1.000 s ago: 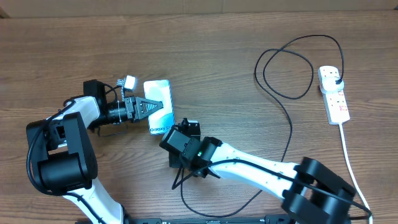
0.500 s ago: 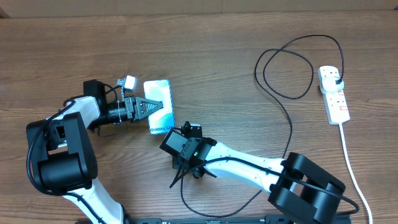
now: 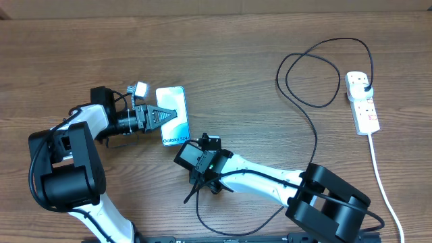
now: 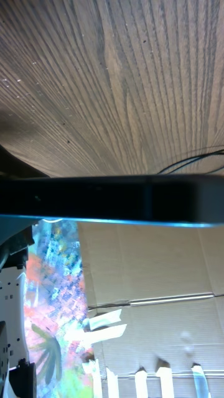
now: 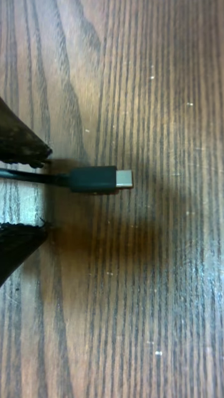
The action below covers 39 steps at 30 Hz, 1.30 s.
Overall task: Plug charger to phone and switch on socket
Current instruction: 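Close the right gripper on the USB-C plug's housing, then lift the plug and raise it upright with the right gripper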
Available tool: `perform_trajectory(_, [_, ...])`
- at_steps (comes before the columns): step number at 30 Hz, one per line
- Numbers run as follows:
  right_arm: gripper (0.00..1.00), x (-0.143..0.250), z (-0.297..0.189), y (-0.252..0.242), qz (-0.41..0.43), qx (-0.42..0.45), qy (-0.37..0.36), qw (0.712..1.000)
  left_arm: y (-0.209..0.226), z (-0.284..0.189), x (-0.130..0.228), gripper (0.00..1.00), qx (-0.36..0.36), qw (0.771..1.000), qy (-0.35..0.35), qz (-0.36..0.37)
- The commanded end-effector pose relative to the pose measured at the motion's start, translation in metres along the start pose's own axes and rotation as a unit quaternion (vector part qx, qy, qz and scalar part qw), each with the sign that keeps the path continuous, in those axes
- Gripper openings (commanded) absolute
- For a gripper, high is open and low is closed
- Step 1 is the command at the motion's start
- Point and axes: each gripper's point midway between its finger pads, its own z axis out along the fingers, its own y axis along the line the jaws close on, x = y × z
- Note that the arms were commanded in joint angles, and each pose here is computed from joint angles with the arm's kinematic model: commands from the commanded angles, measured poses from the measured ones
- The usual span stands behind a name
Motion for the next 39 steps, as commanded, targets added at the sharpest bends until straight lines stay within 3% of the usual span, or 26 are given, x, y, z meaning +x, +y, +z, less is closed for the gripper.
perform_trajectory(1, [0.31, 0.0051, 0.0091, -0.0052, 0.000, 0.013, 0.008, 1.000, -0.0136, -0.0022, -0.0053, 0.04, 0.020, 1.000, -0.009, 0.010])
perform_trajectory(9, [0.22, 0.0001, 0.0103, -0.0091, -0.004, 0.023, -0.006, 1.000, -0.0136, -0.0022, -0.0053, 0.04, 0.020, 1.000, -0.009, 0.010])
perform_trajectory(25, [0.22, 0.0009, 0.0155, -0.0085, -0.007, 0.024, -0.005, 1.000, -0.0136, -0.0022, -0.0053, 0.04, 0.020, 1.000, -0.009, 0.010])
perform_trajectory(39, [0.11, 0.0059, 0.0152, -0.0107, -0.057, 0.026, 0.010, 0.998, -0.0136, -0.0022, -0.0053, 0.04, 0.020, 1.000, -0.009, 0.010])
